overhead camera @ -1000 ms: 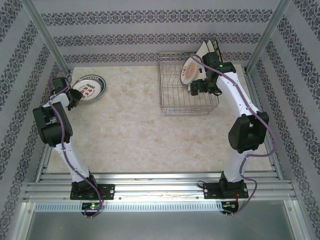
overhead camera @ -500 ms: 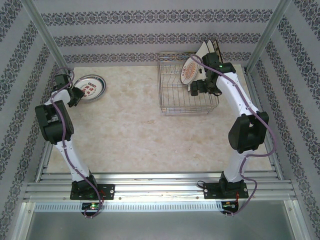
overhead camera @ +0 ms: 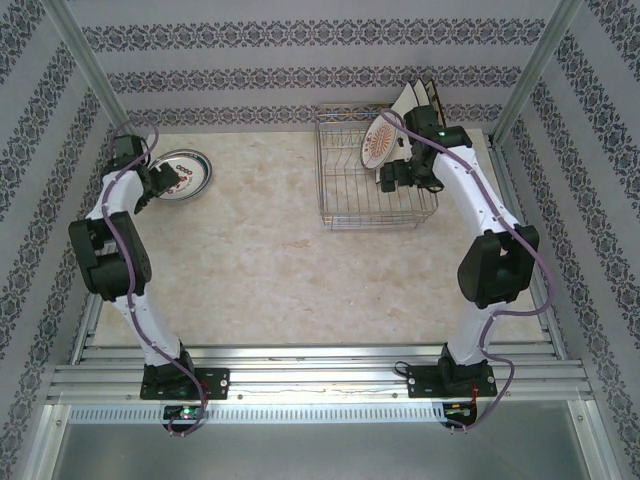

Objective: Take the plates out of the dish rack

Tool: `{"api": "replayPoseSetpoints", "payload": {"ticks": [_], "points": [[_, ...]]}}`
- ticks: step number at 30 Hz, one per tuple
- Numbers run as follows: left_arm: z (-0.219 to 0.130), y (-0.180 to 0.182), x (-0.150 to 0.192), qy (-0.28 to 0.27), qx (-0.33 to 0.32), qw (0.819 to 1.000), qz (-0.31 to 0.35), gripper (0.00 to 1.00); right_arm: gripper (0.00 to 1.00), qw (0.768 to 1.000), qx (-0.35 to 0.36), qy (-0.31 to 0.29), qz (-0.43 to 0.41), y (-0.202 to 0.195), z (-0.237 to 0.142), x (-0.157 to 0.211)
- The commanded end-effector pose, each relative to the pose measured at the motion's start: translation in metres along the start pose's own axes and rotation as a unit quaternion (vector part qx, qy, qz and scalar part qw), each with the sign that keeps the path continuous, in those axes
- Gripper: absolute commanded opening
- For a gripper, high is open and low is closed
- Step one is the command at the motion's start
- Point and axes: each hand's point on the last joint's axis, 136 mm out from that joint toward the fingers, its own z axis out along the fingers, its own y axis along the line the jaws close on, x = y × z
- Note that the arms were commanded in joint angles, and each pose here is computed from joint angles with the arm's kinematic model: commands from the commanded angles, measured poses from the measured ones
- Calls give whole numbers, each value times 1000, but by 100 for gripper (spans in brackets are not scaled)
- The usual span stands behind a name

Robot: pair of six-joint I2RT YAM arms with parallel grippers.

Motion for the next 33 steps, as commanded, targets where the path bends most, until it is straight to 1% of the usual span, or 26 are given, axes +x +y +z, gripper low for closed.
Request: {"api": "replayPoseSetpoints", "payload": {"ticks": [1, 5, 9, 11, 15, 20, 27, 33], "points": [[-59, -23, 9, 8, 2, 996, 89, 100, 98, 999, -22, -44, -3, 17, -27, -20], [-94, -59, 29, 29, 21, 989, 147, 100, 98, 998, -26, -64, -9, 31, -37, -36], [-113, -88, 55, 51, 40, 979, 192, 100, 98, 996, -14, -90, 10, 29, -42, -51], [-117, -97, 67, 62, 30, 972, 223, 100, 98, 994, -19, -110, 19, 31, -44, -65], [-116, -109, 89, 87, 7, 958, 273, 100, 98, 992, -6, -126, 29, 32, -36, -92], [-107, -121, 109, 105, 18, 951, 291, 100, 98, 988, 24, -151, 37, 29, -21, -128], [-99, -137, 109, 106, 23, 947, 304, 100, 98, 980, 59, -184, 52, 15, 9, -162], [-91, -143, 105, 101, 13, 945, 312, 100, 97, 974, 72, -199, 75, 1, 45, -180]]}}
